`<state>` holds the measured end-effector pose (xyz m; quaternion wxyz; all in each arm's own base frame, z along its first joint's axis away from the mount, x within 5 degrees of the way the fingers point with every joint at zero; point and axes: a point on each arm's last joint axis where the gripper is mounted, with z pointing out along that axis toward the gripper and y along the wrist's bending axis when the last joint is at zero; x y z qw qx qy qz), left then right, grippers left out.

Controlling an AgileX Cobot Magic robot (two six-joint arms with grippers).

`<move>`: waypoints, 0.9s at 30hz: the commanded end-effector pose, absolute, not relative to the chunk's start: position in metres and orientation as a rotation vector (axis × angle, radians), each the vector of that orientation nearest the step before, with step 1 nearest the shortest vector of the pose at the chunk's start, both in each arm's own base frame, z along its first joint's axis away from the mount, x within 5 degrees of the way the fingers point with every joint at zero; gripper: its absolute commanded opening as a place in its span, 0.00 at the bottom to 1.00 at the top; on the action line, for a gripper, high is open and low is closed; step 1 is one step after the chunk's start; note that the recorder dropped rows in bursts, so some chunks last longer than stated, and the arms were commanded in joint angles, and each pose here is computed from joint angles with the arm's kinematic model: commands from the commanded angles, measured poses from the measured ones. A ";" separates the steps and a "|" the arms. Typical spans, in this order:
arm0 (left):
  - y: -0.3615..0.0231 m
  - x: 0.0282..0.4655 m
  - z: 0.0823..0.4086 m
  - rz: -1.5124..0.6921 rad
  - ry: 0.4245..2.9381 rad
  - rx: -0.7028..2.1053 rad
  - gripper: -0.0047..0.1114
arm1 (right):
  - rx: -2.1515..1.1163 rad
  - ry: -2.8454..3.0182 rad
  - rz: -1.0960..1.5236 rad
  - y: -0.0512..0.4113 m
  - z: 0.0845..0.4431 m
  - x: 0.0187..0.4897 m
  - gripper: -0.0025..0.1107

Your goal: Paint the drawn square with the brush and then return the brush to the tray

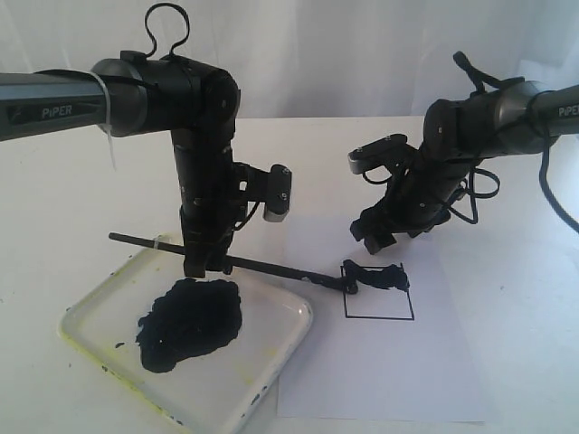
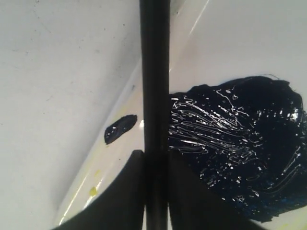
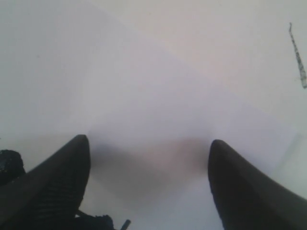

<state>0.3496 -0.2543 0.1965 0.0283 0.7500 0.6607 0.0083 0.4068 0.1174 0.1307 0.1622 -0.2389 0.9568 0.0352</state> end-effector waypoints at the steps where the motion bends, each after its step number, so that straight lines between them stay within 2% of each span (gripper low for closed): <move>1: -0.252 0.343 0.203 -0.015 2.057 2.351 0.04 | -0.708 2.730 0.087 0.117 0.126 0.407 0.60; 10: -0.257 0.351 0.203 0.029 2.036 2.242 0.04 | -0.708 2.730 0.087 0.117 0.126 0.407 0.60; 27: -0.255 0.355 0.194 0.063 2.042 2.264 0.04 | -0.708 2.730 0.087 0.117 0.126 0.407 0.60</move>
